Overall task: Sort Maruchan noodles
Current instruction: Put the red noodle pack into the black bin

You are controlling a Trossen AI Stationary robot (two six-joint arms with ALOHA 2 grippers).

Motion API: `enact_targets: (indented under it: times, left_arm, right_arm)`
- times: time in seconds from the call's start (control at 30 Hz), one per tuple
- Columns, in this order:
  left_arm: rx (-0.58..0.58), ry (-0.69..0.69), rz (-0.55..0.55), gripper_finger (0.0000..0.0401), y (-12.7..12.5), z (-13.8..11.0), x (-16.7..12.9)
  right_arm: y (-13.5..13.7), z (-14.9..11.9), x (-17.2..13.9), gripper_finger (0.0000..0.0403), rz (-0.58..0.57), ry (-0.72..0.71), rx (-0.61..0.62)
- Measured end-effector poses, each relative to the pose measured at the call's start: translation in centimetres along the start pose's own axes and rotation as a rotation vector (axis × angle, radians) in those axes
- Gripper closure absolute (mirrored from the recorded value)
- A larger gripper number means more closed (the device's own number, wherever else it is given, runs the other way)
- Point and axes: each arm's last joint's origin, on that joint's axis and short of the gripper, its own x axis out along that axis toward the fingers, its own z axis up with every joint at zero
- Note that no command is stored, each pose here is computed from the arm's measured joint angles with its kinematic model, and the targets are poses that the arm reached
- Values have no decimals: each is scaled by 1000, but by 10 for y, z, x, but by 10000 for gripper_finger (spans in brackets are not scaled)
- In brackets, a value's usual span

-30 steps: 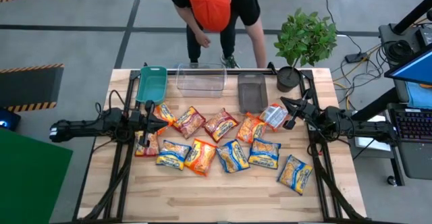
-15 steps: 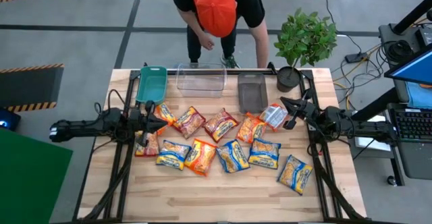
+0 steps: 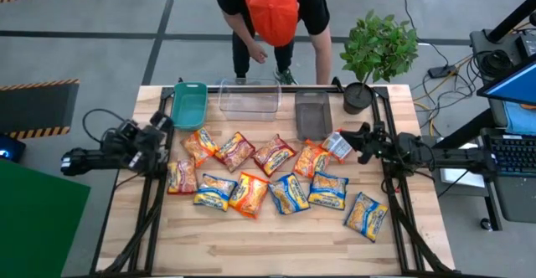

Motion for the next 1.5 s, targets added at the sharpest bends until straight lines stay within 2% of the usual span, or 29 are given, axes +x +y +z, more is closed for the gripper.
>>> enact_targets:
  times: [0.23,0.4,0.47,0.77,0.97,1.1,1.23,1.5]
  left_arm:
    - [-16,-24,-9,401,-2,6,4]
    - [-23,-78,63,401,-2,14,9]
    - [-25,-54,93,401,-1,14,13]
    - [-97,310,297,401,14,-14,42]
    - [-48,525,376,401,26,-36,67]
    - [25,754,436,401,34,-52,79]
    - [37,951,494,401,43,-72,85]
    - [12,1178,538,401,56,-123,79]
  right_arm:
    - [6,5,5,394,48,-61,-16]
    - [5,-1,14,394,-7,23,-52]
    - [6,-1,19,394,-23,48,-60]
    - [30,22,44,394,-33,89,-91]
    - [46,31,64,394,-23,222,-99]
    - [53,22,78,394,-53,335,-51]
    - [63,9,93,394,-51,413,-30]
    - [71,-26,117,394,-162,629,8]
